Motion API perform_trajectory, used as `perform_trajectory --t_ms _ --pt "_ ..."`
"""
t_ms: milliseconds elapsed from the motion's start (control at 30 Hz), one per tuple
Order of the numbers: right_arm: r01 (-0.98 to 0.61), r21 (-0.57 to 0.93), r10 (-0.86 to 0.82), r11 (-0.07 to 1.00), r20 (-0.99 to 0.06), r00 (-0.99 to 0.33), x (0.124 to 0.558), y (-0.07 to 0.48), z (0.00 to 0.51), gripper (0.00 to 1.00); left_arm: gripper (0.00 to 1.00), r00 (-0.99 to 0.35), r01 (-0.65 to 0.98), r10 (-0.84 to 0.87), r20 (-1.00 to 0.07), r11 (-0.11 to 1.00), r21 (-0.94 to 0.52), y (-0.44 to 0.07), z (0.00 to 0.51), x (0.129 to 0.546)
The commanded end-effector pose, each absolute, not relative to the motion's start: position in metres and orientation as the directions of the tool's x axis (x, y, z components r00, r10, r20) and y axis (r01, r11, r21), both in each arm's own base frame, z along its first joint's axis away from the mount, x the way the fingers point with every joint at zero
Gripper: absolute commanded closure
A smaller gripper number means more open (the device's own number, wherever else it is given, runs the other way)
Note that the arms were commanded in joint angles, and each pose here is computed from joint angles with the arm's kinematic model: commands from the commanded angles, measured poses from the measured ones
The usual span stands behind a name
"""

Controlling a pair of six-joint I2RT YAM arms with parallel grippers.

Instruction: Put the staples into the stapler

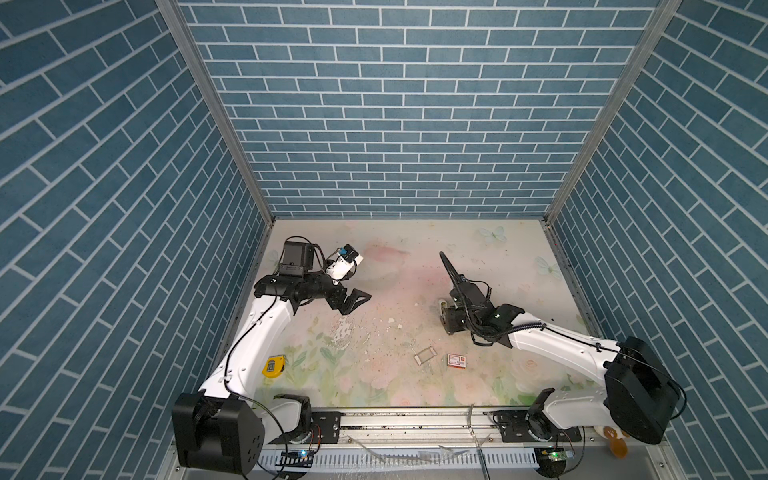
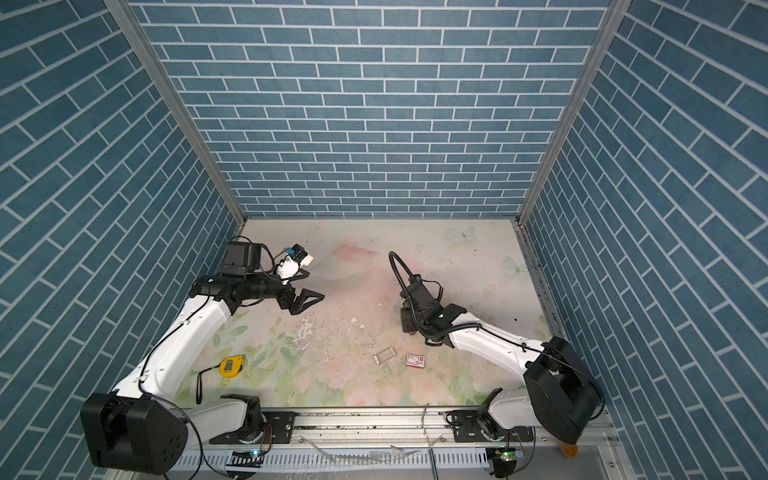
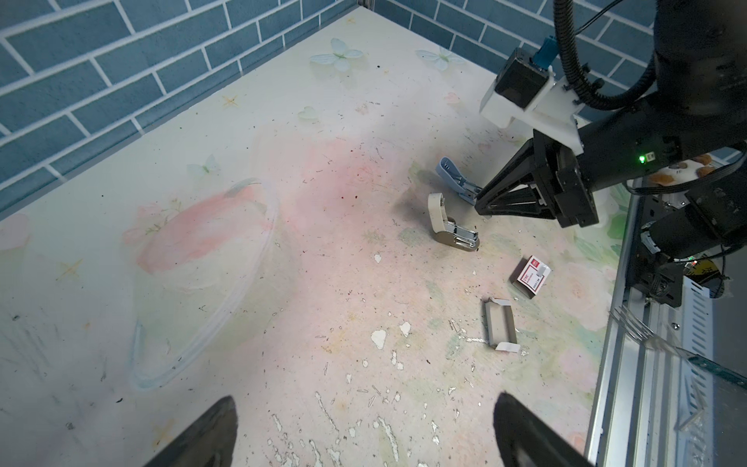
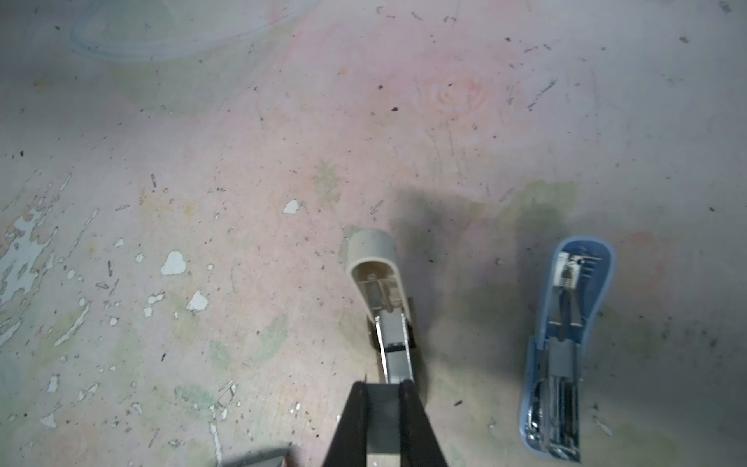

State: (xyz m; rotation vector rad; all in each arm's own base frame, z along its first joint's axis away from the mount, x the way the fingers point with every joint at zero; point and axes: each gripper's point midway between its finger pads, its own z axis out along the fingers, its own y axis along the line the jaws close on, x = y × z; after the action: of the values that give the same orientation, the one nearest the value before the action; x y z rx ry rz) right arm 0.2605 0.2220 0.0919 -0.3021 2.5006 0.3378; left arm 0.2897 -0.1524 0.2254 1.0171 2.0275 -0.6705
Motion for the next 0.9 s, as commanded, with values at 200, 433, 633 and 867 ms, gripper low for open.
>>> perform_trajectory --t_ms 200,433,633,867 --pt "-0.232 0.154 -0.097 0.961 -0.595 -0.798 0.267 0.180 0.086 0.90 0.00 -0.376 0.848 0.423 -0.824 0.516 -0.122 -0.160 0.232 0.282" --pt "-0.197 0.152 -0.070 0.969 -0.591 -0.804 0.270 0.160 0.077 0.89 0.00 -0.379 0.851 0.420 -0.824 0.508 -0.133 -0.162 0.230 0.282" --pt "-0.190 0.162 -0.059 0.968 -0.590 -0.805 0.271 0.152 0.074 0.89 0.00 -0.382 0.852 0.422 -0.822 0.505 -0.137 -0.163 0.227 0.281" --pt "-0.175 0.186 -0.027 0.967 -0.608 -0.794 0.274 0.144 0.068 0.89 0.00 -0.388 0.850 0.421 -0.819 0.507 -0.143 -0.163 0.225 0.280"
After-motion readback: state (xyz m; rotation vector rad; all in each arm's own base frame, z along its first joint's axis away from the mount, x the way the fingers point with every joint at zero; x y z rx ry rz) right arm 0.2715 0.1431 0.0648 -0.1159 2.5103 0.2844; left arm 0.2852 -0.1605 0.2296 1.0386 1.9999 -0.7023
